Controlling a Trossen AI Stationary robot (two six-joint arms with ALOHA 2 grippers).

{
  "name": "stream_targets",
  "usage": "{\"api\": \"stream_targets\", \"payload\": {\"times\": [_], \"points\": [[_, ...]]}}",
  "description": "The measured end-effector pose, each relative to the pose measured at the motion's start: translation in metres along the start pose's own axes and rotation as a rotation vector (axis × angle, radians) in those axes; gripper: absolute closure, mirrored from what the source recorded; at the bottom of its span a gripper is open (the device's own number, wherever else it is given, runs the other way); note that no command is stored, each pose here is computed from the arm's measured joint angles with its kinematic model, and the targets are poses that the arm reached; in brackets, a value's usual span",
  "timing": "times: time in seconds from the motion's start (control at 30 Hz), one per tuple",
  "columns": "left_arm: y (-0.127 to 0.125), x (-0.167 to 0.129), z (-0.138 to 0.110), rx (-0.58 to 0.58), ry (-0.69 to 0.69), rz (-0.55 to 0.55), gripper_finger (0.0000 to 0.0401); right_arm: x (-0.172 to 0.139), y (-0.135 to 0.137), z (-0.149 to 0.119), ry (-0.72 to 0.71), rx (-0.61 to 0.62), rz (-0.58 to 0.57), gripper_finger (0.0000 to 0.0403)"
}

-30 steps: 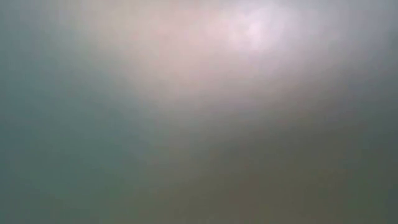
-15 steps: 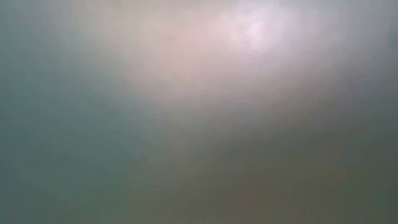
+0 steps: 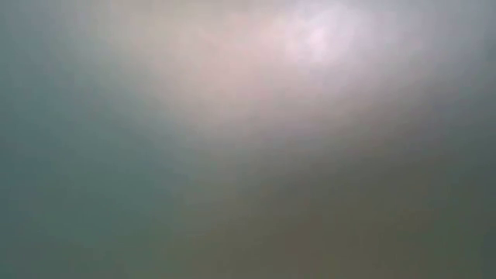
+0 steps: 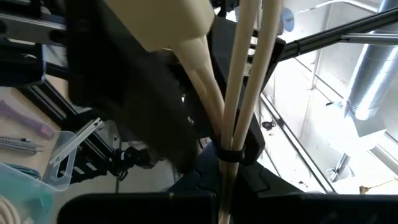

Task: Pick & Place USB Port
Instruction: Put the brown charger cable into the white transparent bin

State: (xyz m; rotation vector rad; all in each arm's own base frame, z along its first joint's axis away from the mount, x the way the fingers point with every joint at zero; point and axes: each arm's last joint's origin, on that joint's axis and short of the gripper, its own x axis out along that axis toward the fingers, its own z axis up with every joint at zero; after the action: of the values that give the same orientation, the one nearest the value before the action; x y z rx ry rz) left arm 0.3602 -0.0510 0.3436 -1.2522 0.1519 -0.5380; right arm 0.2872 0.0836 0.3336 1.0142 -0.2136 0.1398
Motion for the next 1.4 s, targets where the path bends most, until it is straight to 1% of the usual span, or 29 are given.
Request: {"api": "stream_targets", "payload": {"times": [0.13,0.2,0.27,0.4,0.57,0.67,0.73,0.83,1.07,1.13,1.2,1.27,1.4], "points": [[0.000,0.000,0.000,-0.001,0.001,0.001,0.0394,0.000,0.001,0.001,-0.001,-0.018,0.019,0.0377],[0.000,0.000,0.000,0.001,0.002,0.000,0.0390,0.000,0.002,0.001,0.009,-0.024,0.030,0.0393],[0.000,0.000,-0.001,-0.006,0.018,-0.005,0.0371,0.000,0.002,0.001,0.011,-0.017,0.028,0.0392],[-0.006,0.001,-0.008,-0.014,0.082,-0.032,0.0316,0.000,0.002,0.001,0.011,0.003,0.030,0.0393],[-0.032,-0.004,-0.023,0.002,0.167,-0.115,0.0257,-0.003,0.007,-0.001,0.017,0.058,0.045,0.0397],[-0.050,-0.010,-0.031,0.026,0.191,-0.144,0.0239,-0.007,0.013,-0.003,0.034,0.089,0.057,0.0399],[-0.061,-0.018,-0.035,0.052,0.200,-0.142,0.0234,-0.010,0.018,-0.005,0.053,0.115,0.059,0.0399],[-0.074,-0.030,-0.040,0.098,0.205,-0.092,0.0232,-0.017,0.026,-0.012,0.097,0.147,0.067,0.0400],[-0.088,-0.064,-0.045,0.159,0.149,0.136,0.0232,-0.035,0.049,-0.034,0.149,0.236,0.086,0.0401],[-0.091,-0.072,-0.047,0.172,0.134,0.186,0.0232,-0.041,0.055,-0.044,0.197,0.277,0.082,0.0402],[-0.093,-0.078,-0.048,0.187,0.113,0.222,0.0236,-0.051,0.059,-0.058,0.251,0.322,0.030,0.0402],[-0.095,-0.083,-0.049,0.196,0.094,0.254,0.0240,-0.064,0.063,-0.075,0.299,0.369,-0.051,0.0402],[-0.097,-0.087,-0.054,0.216,0.062,0.294,0.0250,-0.096,0.073,-0.104,0.332,0.467,-0.194,0.0402]]}}
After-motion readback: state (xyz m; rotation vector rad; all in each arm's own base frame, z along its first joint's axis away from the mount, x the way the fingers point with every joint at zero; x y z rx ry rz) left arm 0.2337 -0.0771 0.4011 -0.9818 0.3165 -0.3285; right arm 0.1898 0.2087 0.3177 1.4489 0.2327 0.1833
